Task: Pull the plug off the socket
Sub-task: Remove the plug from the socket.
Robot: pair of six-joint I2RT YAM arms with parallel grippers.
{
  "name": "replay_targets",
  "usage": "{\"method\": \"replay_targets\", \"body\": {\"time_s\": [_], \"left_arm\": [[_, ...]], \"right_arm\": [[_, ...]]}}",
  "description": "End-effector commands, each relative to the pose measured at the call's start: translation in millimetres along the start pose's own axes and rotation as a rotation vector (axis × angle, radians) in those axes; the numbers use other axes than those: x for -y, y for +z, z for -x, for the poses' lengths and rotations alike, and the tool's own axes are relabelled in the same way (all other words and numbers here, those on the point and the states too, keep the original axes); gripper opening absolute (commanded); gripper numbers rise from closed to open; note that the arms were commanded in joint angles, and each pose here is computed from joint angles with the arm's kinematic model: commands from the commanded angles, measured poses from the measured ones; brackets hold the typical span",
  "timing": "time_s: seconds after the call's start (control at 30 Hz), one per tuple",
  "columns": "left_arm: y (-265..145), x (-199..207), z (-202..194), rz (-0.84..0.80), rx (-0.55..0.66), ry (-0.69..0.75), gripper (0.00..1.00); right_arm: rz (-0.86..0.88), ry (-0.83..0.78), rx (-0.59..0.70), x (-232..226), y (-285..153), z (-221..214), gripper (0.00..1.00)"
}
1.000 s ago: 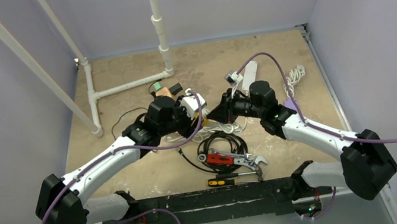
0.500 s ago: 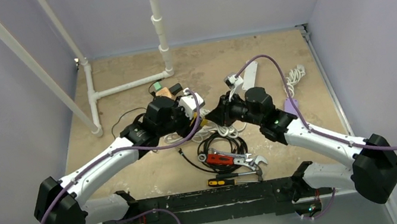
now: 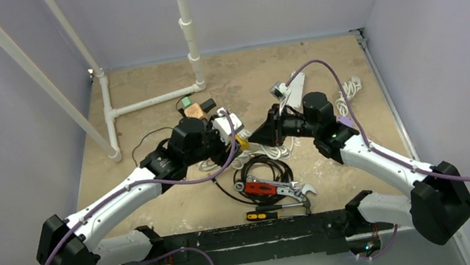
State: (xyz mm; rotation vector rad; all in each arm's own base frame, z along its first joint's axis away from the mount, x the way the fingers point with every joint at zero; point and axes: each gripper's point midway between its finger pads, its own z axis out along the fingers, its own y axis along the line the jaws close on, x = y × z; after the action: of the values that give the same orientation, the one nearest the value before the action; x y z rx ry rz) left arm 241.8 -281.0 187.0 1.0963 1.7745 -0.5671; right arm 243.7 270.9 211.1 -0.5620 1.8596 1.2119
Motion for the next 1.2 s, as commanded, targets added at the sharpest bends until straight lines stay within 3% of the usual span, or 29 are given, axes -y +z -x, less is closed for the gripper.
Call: {"method": "replay_targets", "body": {"time_s": [0.0, 0.33, 0.6, 0.97, 1.17], "left_arm": [[-3, -9, 7, 0.050, 0.012, 0.010, 0.00], [-2, -30, 0, 0.154, -0.030, -0.037, 0.00], [0, -33, -2, 0.141, -0.032, -0.055, 0.00], [-5, -12, 1, 0.019, 0.010, 0.019, 0.00], [0, 5, -2, -0.083, 0.006, 0.030, 0.00]], "right_arm": [[0.060, -0.111, 0.075, -10, -1, 29, 0.00], [-0.041, -0.034, 0.198, -32, -1, 43, 0.00], [-0.098, 0.011, 0.204, -41, 11, 35, 0.00], [-0.062, -0.060, 0.195, -23, -5, 45, 0.00], [-0.012, -0.108, 0.130, -4, -11, 28, 0.00]]}}
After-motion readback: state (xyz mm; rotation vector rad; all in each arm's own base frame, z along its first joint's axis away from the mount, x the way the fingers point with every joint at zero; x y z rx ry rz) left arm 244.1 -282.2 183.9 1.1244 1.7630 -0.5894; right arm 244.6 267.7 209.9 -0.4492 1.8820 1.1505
